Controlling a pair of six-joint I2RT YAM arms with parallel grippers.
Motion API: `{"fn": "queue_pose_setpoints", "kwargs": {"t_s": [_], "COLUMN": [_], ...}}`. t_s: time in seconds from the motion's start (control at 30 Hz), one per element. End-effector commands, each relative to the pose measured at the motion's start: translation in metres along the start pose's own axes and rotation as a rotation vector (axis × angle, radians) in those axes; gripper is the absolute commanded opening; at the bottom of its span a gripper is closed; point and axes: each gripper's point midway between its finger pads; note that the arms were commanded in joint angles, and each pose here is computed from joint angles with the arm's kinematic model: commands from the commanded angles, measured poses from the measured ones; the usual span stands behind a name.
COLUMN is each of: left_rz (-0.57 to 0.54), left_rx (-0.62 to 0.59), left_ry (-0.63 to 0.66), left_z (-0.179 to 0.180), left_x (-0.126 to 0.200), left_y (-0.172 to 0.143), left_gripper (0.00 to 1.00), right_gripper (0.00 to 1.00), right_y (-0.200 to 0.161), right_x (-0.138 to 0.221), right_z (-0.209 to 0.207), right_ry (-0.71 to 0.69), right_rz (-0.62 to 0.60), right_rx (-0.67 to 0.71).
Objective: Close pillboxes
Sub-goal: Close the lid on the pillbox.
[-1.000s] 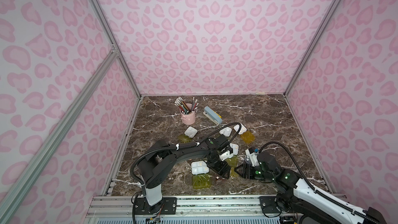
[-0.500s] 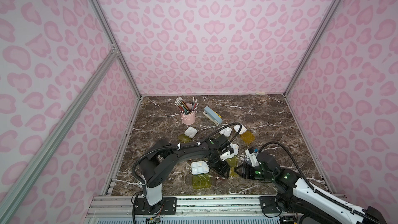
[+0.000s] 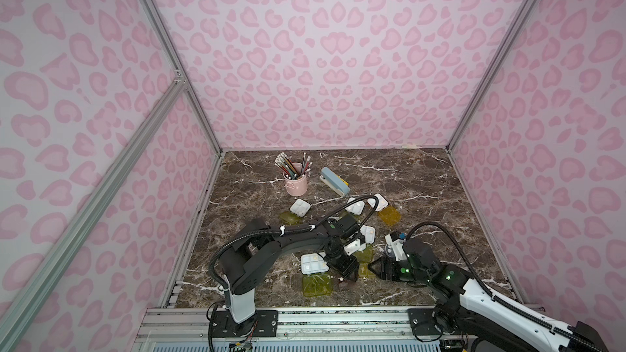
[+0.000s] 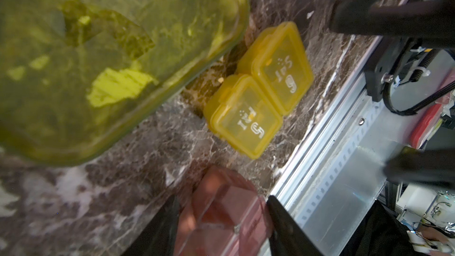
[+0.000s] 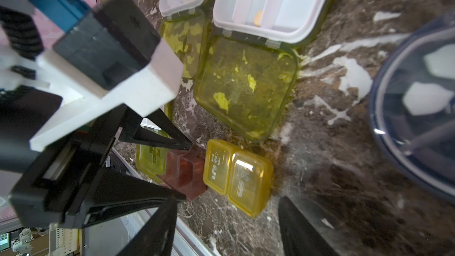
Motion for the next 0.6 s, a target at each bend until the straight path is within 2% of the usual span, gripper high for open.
{"fn": "queue_pose_setpoints", "kwargs": {"t_s": [0.0, 0.4, 0.57], "left_rz": [-0.011, -0.016, -0.017], "left_rx": [-0.005, 0.001, 0.005], "left_ry": [-0.004, -0.01, 0.0], "left_z": [0.0016, 0.0037, 0.0052], "left_x": [-0.001, 0.0009, 0.0025], "left_y": [0.0025, 0.0014, 0.0009], "left_gripper": [0.58, 0.54, 0.62], "right_gripper": [0.66, 0.66, 0.66], "right_y": [0.0064, 0.0088, 0.0098], "right_x": [0.0001, -0.0009, -0.0002], "right_z": [0.0031, 0.0054, 0.0066], "right_ry": [0.003, 0.005, 0.005], "right_rz": [-0.021, -0.02, -0.021], "right_rx": [0.004, 0.004, 0.005]}}
Point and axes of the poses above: each gripper's point midway between its finger pads, its own x axis back along the fingers, its own z axis along the line the jaws close on, y = z × x, and after that the axes turned 6 degrees about x, right-handed
